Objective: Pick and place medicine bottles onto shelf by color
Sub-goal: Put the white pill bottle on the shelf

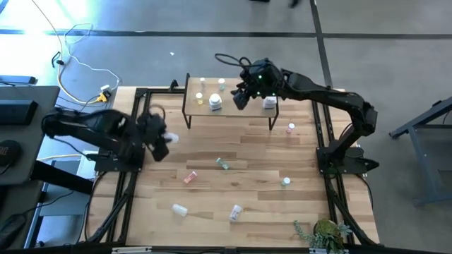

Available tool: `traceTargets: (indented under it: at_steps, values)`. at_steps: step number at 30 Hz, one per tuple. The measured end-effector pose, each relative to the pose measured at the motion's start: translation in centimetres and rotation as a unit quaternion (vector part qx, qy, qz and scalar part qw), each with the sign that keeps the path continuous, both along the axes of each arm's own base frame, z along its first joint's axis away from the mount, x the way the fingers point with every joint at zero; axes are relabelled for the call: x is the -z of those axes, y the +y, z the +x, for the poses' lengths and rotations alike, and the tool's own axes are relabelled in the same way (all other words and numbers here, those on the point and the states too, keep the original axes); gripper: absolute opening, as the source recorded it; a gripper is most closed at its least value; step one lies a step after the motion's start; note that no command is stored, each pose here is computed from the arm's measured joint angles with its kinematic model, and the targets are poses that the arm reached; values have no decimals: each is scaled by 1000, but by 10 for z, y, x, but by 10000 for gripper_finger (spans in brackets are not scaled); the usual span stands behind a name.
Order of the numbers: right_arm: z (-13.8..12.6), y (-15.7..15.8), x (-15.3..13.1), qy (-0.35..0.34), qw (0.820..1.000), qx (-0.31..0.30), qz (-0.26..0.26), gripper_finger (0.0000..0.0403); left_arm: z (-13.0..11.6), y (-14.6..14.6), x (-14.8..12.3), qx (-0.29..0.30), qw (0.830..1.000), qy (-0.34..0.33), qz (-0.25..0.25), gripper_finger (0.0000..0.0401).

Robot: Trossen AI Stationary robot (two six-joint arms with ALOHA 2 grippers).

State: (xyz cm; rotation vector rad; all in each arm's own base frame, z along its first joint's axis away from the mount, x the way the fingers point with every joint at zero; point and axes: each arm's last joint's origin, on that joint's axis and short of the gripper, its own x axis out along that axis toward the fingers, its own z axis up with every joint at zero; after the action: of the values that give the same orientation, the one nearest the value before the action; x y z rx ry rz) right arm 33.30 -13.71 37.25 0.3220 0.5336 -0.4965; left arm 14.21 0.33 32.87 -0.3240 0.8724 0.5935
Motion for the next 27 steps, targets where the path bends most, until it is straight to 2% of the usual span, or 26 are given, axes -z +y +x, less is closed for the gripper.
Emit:
traceTargets:
  at_steps: [5, 12, 20, 27]
  values:
    - [-6, -15, 0, 8, 1000, 10, -13, 186, -6, 28, -20, -31, 999, 10, 43, 140]
    - [-14, -30, 0, 19, 999, 15, -34, 186, -6, 69, -43, -103, 990, 37, 93, 140]
    - [-19, -40, 1, 30, 998, 17, -51, 186, 1, 121, -65, -187, 976, 60, 98, 140]
    - [-23, -44, 3, 43, 998, 24, -43, 186, 15, 166, -72, -167, 983, 33, 64, 140]
